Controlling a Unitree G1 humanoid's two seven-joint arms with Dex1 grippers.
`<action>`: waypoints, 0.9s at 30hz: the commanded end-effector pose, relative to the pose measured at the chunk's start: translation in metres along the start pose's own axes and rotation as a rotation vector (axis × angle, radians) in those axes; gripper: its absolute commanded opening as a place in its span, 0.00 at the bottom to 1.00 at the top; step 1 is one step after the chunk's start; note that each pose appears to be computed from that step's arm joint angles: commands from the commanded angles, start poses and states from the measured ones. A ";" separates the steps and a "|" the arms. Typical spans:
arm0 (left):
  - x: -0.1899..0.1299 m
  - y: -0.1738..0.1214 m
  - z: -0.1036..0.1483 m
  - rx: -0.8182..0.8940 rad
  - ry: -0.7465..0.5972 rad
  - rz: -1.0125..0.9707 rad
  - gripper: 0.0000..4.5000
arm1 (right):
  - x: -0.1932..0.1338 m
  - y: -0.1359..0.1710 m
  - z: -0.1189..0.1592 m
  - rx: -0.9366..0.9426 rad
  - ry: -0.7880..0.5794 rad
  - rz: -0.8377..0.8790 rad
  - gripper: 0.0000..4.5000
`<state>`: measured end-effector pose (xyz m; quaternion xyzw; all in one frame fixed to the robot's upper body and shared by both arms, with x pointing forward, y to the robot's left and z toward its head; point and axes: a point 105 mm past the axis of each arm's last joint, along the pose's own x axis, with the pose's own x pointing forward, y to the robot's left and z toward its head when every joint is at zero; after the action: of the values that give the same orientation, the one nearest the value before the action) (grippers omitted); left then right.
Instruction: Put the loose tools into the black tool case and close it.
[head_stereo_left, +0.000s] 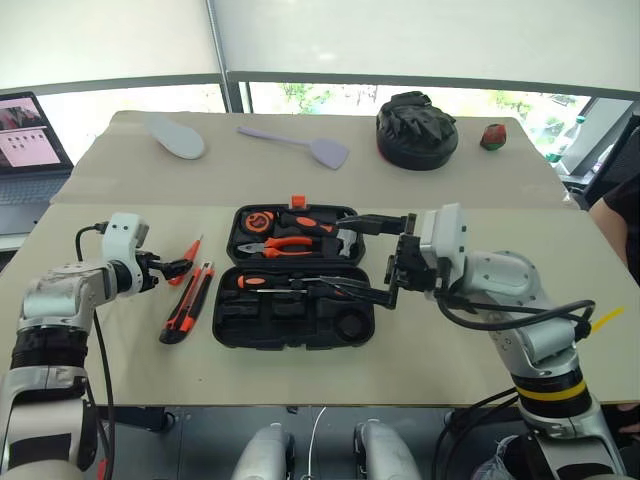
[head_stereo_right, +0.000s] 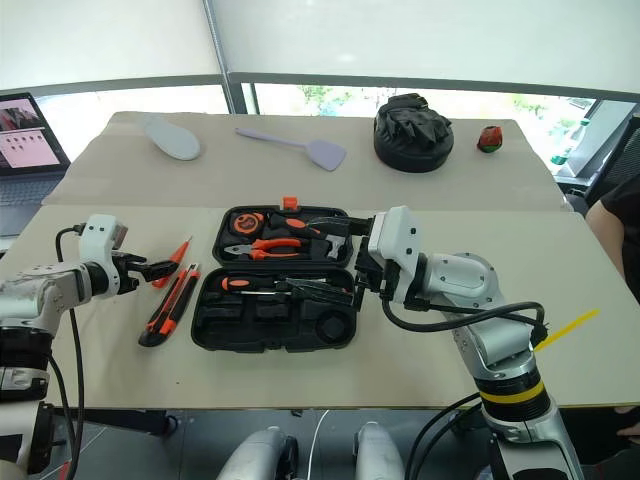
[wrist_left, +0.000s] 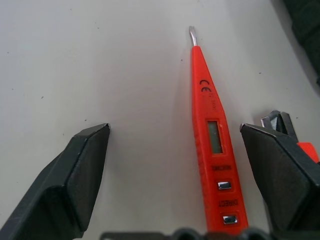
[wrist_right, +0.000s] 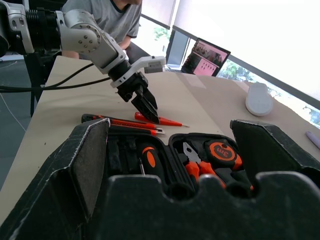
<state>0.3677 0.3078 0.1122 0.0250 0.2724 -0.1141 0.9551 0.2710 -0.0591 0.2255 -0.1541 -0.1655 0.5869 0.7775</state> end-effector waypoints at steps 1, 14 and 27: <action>0.012 -0.010 -0.020 -0.008 0.078 -0.053 0.58 | 0.000 0.001 0.015 -0.032 -0.048 -0.003 1.00; -0.041 -0.043 0.082 0.248 -0.493 -0.361 0.10 | -0.021 0.004 0.008 -0.007 0.003 -0.006 1.00; -0.040 -0.162 0.010 1.017 -0.147 -0.933 0.10 | -0.064 0.015 -0.015 0.101 0.234 0.062 1.00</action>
<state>0.3042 0.1558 0.1479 0.3035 0.0913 -0.6280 0.7108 0.2545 -0.1191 0.1900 -0.1772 -0.0219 0.5920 0.7859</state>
